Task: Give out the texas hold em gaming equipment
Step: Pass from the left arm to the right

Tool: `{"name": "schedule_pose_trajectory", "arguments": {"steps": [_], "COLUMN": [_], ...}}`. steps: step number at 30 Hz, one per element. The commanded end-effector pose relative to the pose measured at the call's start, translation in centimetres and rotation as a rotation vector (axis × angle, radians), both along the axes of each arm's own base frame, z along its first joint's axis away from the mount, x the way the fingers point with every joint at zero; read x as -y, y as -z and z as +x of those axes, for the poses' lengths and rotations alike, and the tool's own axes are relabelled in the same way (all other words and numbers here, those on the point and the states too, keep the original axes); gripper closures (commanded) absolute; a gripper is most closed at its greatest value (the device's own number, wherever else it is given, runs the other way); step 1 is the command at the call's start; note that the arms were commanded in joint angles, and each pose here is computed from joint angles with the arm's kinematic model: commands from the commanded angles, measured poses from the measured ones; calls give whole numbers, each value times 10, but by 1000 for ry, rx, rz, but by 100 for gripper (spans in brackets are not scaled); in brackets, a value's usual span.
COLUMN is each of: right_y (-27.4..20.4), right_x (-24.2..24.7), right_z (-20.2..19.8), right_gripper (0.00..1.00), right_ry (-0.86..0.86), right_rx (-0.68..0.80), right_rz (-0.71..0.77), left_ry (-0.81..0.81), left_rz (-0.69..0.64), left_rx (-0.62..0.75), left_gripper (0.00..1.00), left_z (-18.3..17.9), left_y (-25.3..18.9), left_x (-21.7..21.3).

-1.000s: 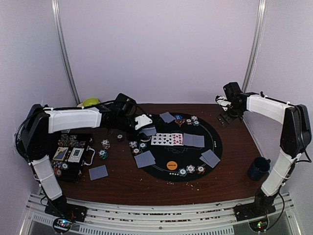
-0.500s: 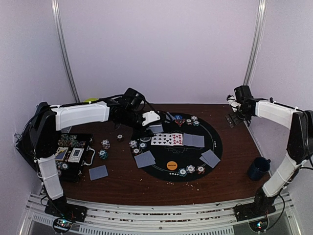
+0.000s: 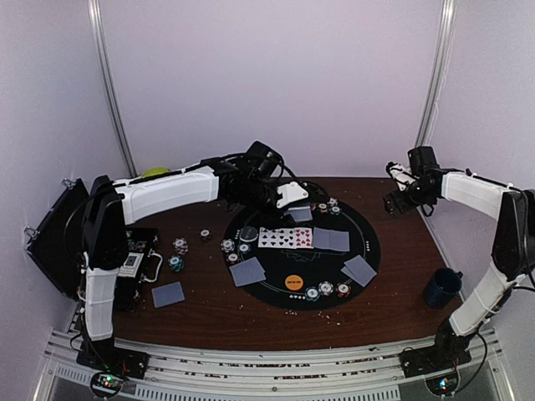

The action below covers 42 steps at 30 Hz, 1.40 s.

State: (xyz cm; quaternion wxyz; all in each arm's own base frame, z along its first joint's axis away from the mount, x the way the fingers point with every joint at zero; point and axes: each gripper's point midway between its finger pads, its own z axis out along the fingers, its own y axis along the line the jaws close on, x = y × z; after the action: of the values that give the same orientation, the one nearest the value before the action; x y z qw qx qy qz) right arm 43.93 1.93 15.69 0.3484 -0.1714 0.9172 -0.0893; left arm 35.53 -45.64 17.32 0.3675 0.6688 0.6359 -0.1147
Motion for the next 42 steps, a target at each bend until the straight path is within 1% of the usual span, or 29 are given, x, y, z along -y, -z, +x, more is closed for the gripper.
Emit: {"name": "schedule_pose_trajectory", "arguments": {"steps": [1, 4, 6, 11, 13, 17, 22, 26, 31, 36, 42], "right_y": [-47, -75, -83, -89, -89, -88, -98, -92, -79, -71, -57], "right_x": [-85, -129, -150, -186, -199, -229, -250, -250, -254, -260, -264], "right_z": [-21, -44, -58, -79, -86, -98, -98, -90, -89, -94, -99], "right_gripper": [0, 0, 0, 0, 1, 2, 4, 4, 5, 5, 11], "right_ry": [-345, -558, -662, -809, -840, -849, -835, -795, -777, -796, -811], "right_rx": [16, -31, -87, -176, -204, -251, -260, -237, -265, -298, -364], "right_rz": [398, 638, 779, 961, 990, 1055, 1146, 1123, 1121, 1126, 1156], "left_ry": [-38, -50, -55, -59, -56, -56, -35, -27, -30, -35, -42], "left_rz": [-67, -79, -84, -74, -72, -72, -57, -50, -57, -77, -84], "left_rx": [-13, -11, -14, -7, -5, 9, 14, 13, 10, 7, 11], "left_gripper": [44, 44, 44, 44, 44, 44, 44, 44, 44, 44, 44], "left_z": [0, -5, -9, -19, -22, -27, -39, -45, -45, -46, -46], "left_y": [-25, -34, -36, -33, -34, -38, -34, -32, -34, -42, -45], "left_x": [13, 17, 18, 22, 23, 25, 30, 33, 34, 35, 34]}}
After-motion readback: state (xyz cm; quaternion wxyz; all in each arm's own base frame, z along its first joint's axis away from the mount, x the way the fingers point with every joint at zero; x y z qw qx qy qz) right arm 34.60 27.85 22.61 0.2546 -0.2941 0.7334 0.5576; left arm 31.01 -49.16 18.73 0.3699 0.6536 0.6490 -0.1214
